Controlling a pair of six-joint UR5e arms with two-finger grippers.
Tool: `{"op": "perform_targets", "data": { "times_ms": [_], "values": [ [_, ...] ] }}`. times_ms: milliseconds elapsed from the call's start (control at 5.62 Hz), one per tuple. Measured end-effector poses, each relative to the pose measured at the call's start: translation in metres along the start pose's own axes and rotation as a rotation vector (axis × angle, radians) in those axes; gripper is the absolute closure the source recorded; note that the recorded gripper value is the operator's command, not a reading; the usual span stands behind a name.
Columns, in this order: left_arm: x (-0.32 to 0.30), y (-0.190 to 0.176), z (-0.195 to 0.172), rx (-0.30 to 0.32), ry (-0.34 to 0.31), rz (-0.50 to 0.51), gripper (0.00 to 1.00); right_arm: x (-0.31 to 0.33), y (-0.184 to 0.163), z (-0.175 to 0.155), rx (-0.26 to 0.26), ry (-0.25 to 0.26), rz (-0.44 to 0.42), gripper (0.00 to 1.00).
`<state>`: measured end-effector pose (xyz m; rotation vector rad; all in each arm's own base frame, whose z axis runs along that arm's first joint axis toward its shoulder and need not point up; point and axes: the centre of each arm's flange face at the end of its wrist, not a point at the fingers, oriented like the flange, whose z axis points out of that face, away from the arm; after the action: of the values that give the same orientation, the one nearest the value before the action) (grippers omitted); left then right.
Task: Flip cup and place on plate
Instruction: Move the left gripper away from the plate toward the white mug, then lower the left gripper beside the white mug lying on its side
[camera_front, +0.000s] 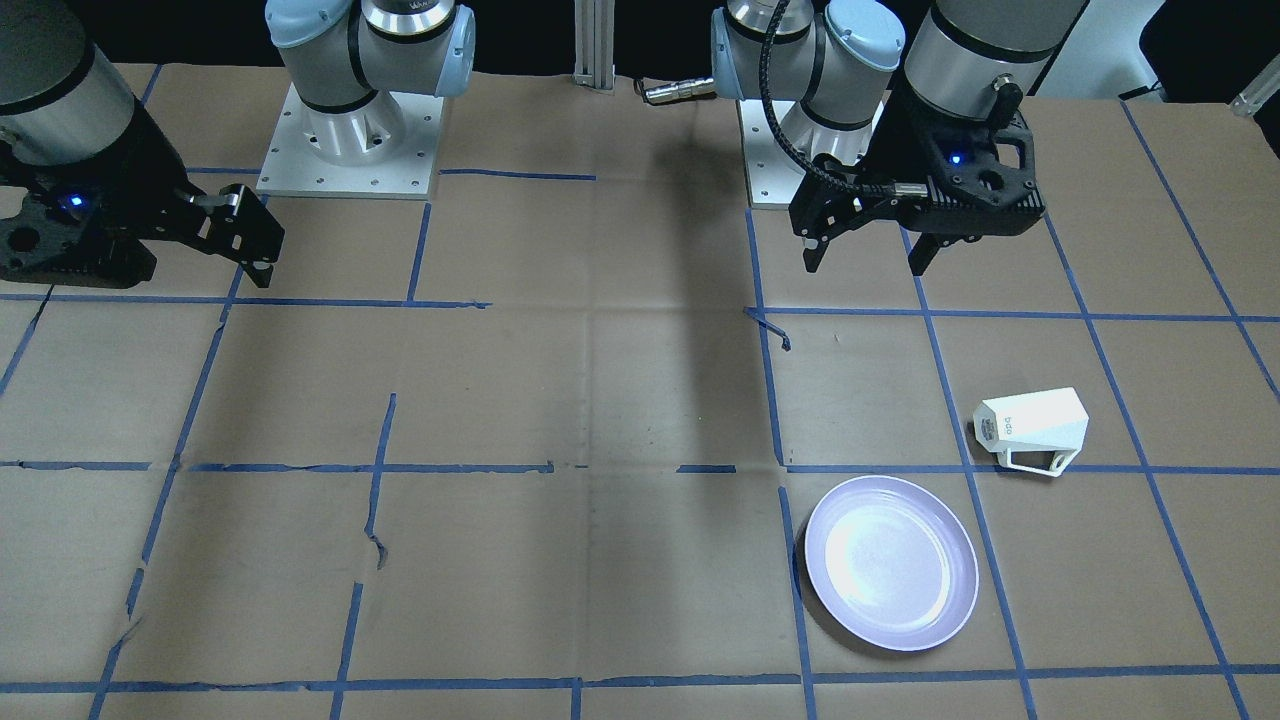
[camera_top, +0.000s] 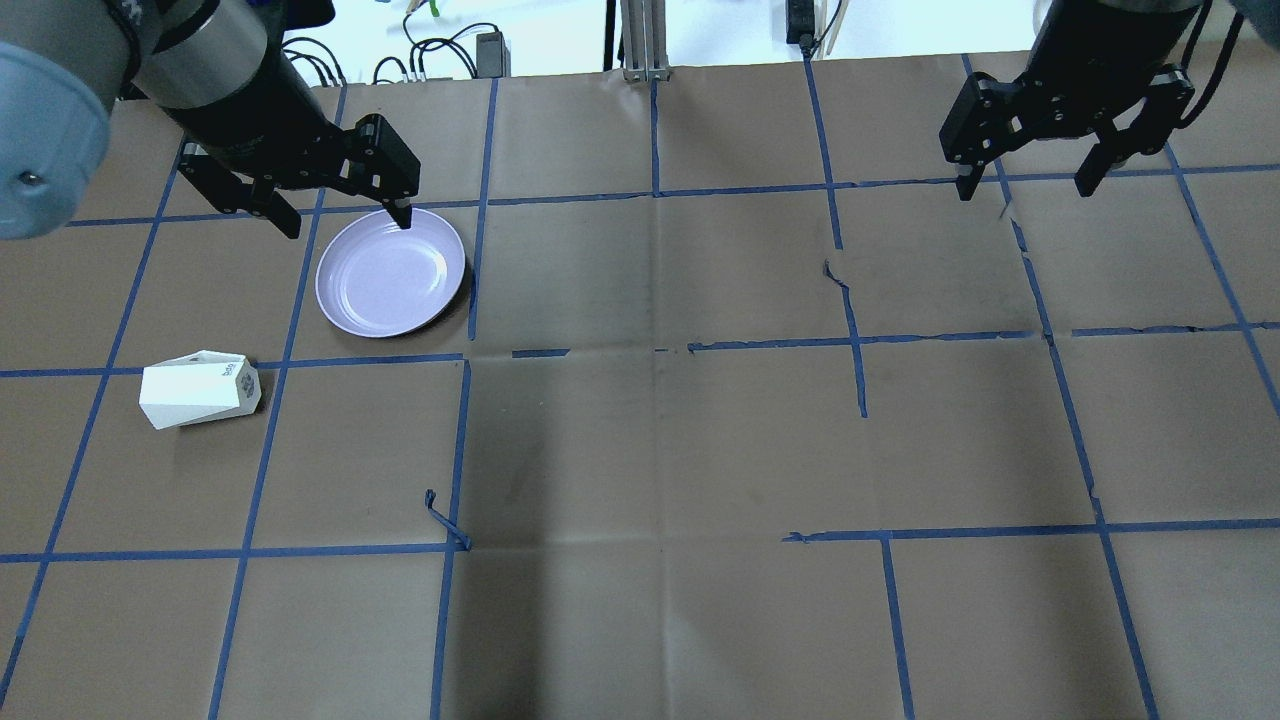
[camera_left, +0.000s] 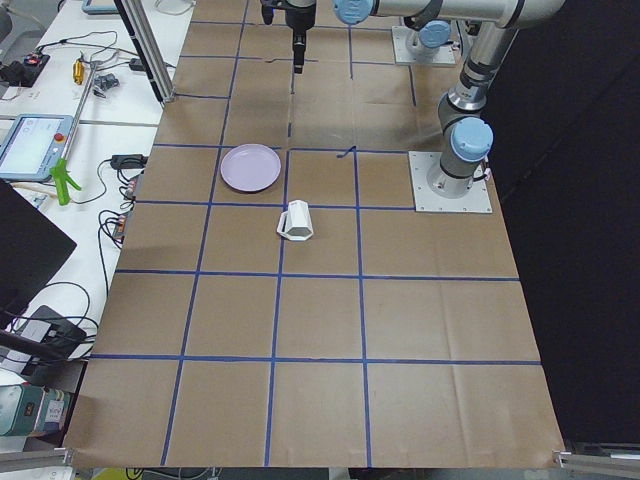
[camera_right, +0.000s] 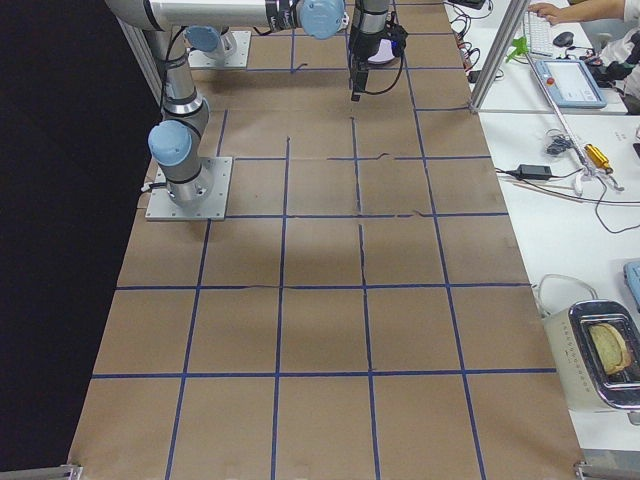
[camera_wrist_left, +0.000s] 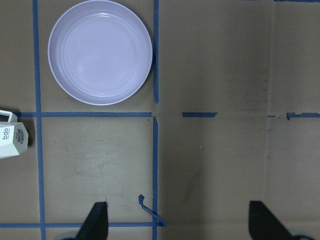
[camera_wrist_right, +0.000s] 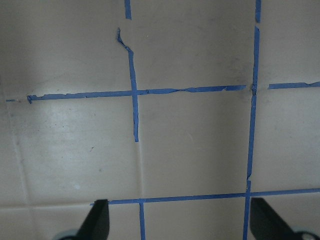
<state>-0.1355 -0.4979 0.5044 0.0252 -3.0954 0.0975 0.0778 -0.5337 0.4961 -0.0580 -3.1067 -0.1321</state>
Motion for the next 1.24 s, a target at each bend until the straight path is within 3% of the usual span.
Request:
{"op": "perform_targets", "data": {
  "times_ms": [533,1244],
  "values": [
    [-0.038,-0.002,-0.001,-0.007,-0.006,0.041,0.02,0.000,0.000,0.000,0.000,0.000,0.000,0.00],
    [-0.237,0.010,-0.010,-0.053,0.013,0.127,0.02,0.000,0.000,0.000,0.000,0.000,0.000,0.00]
  ]
}}
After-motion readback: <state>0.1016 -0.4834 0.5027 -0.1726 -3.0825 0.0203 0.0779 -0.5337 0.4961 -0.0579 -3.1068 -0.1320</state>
